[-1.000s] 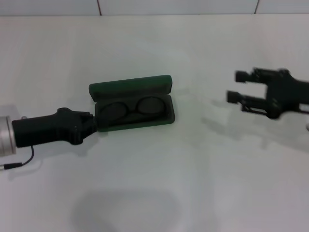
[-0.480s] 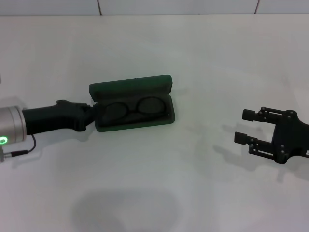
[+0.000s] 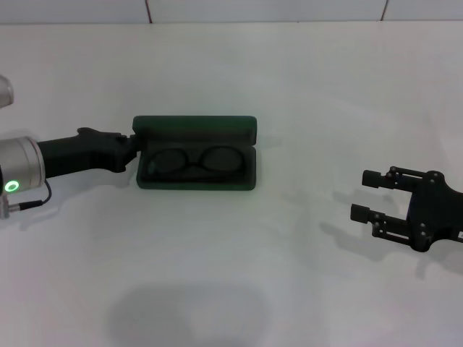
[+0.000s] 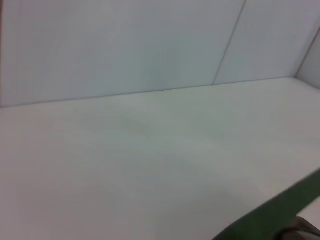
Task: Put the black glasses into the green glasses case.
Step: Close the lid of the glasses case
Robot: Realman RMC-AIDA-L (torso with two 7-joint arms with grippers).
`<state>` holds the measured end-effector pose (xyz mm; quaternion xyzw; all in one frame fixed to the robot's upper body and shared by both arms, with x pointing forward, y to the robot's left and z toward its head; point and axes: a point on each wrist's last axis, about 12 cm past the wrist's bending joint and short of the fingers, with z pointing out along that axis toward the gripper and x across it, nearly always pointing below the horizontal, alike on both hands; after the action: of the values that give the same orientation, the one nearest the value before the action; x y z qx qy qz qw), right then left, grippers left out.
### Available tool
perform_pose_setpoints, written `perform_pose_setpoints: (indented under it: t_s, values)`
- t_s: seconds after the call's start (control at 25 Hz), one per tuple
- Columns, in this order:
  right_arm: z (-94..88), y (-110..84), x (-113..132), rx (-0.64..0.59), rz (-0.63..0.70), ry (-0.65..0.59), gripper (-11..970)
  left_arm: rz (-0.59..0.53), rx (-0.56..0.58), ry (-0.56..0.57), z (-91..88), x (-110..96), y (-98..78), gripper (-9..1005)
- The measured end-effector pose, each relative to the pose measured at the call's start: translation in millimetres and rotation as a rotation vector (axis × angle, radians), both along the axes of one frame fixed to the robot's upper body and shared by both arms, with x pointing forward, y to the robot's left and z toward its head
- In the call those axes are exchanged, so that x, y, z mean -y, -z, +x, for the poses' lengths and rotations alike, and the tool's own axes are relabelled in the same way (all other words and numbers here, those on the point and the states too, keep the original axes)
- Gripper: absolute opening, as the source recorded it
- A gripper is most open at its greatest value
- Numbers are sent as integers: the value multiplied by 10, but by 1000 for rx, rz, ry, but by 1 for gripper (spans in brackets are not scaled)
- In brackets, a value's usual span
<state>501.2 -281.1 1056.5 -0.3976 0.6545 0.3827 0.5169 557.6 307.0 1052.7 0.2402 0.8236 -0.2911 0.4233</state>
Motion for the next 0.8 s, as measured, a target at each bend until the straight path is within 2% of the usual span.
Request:
perform_pose_setpoints:
  t_s: [0.24,0.52,0.64,0.8]
  values:
    - [-6,-2,-3,0,3,-5,592,37,45,-21,121,6,-49,86]
    - [-4,-4,-4,0,3,-5,592,36,58,-21,166,35,-77,88]
    - [-6,-2,-1,0,4,-4,592,17,38,-31,153,26,-75,89]
    - [-5,4,11,-1,1,6,592,-120,-82,-43,38,-19,-131,90]
